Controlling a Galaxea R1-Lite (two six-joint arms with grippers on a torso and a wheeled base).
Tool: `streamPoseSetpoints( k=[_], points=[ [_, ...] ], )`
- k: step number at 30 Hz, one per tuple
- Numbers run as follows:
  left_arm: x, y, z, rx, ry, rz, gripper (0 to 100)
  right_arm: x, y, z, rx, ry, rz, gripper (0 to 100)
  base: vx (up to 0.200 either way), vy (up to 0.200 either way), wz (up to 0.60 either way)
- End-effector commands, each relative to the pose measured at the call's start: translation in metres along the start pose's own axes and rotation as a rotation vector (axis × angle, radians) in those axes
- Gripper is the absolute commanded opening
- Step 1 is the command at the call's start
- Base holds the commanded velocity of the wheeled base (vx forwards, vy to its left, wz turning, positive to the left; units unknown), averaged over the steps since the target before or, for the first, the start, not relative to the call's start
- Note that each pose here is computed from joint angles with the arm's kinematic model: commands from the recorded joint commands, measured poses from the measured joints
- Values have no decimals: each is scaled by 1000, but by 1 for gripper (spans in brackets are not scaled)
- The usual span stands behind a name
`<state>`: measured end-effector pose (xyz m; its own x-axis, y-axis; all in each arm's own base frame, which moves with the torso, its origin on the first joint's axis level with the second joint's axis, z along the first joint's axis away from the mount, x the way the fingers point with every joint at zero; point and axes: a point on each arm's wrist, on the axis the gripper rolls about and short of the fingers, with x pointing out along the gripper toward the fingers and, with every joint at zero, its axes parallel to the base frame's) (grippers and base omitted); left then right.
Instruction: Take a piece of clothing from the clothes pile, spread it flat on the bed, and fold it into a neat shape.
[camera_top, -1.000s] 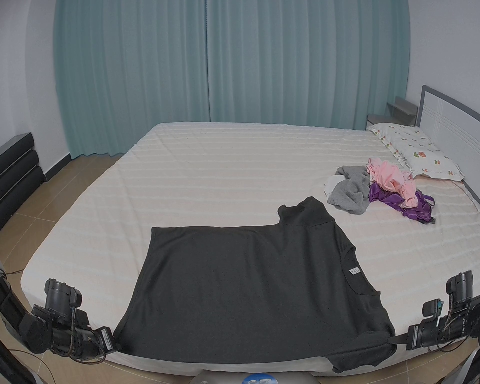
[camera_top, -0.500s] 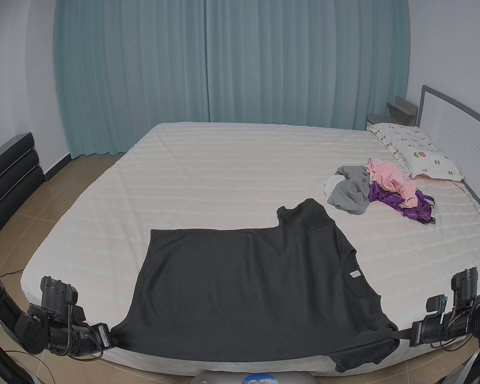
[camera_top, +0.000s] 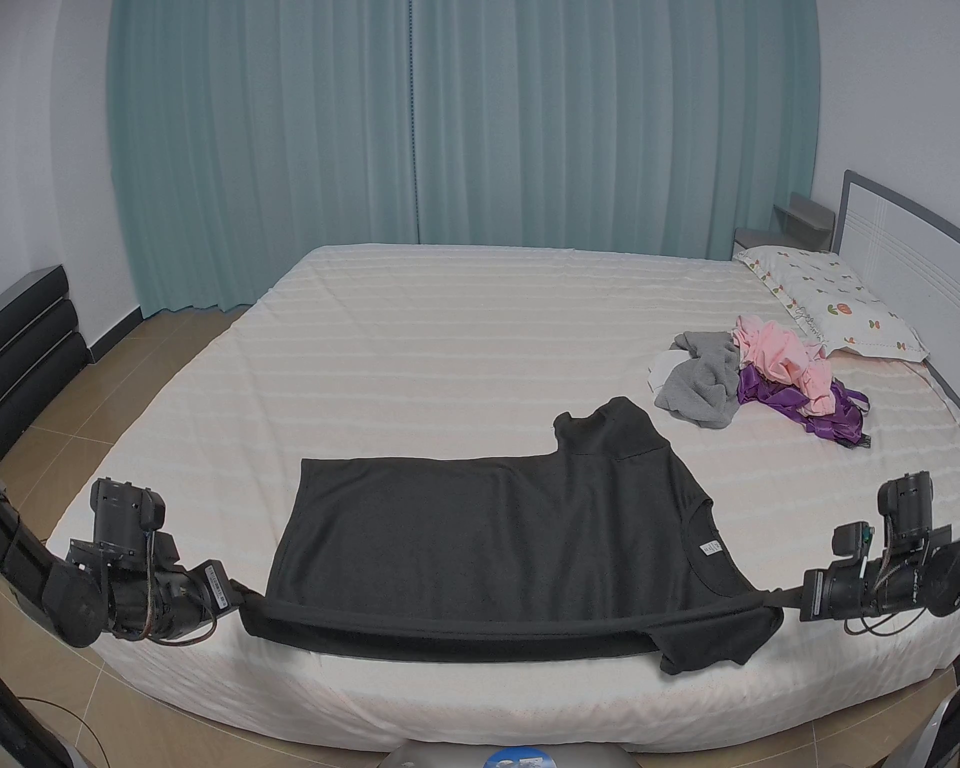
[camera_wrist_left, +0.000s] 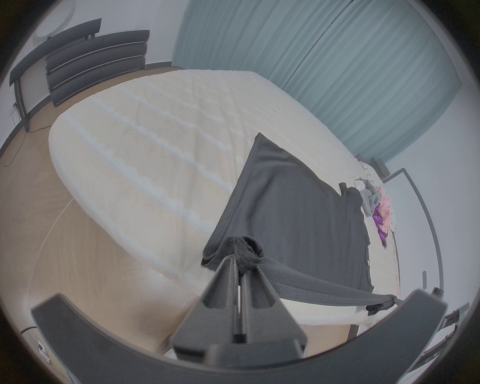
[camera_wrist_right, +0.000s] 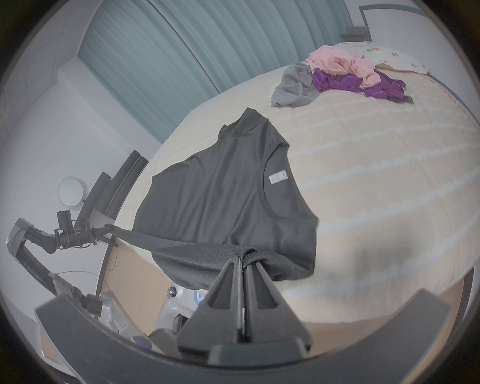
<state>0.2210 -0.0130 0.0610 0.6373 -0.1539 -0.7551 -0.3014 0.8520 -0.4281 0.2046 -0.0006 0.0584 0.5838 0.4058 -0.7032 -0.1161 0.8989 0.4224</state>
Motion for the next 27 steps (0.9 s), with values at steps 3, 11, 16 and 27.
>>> streamPoseSetpoints(
  k=[3, 11, 16, 27],
  points=[
    [30, -13, 18, 6, 5, -6, 0, 39, -3, 29, 1, 25, -24, 0, 0, 0, 0],
    [58, -17, 28, -11, 23, 5, 0, 71, -6, 40, -10, 57, -41, 0, 0, 0, 0],
    [65, -19, 34, -37, 15, 1, 0, 81, -8, 47, -13, 55, -49, 0, 0, 0, 0],
    [89, -26, 33, -41, 45, 0, 0, 110, -3, 63, 22, 45, -27, 0, 0, 0, 0]
  ],
)
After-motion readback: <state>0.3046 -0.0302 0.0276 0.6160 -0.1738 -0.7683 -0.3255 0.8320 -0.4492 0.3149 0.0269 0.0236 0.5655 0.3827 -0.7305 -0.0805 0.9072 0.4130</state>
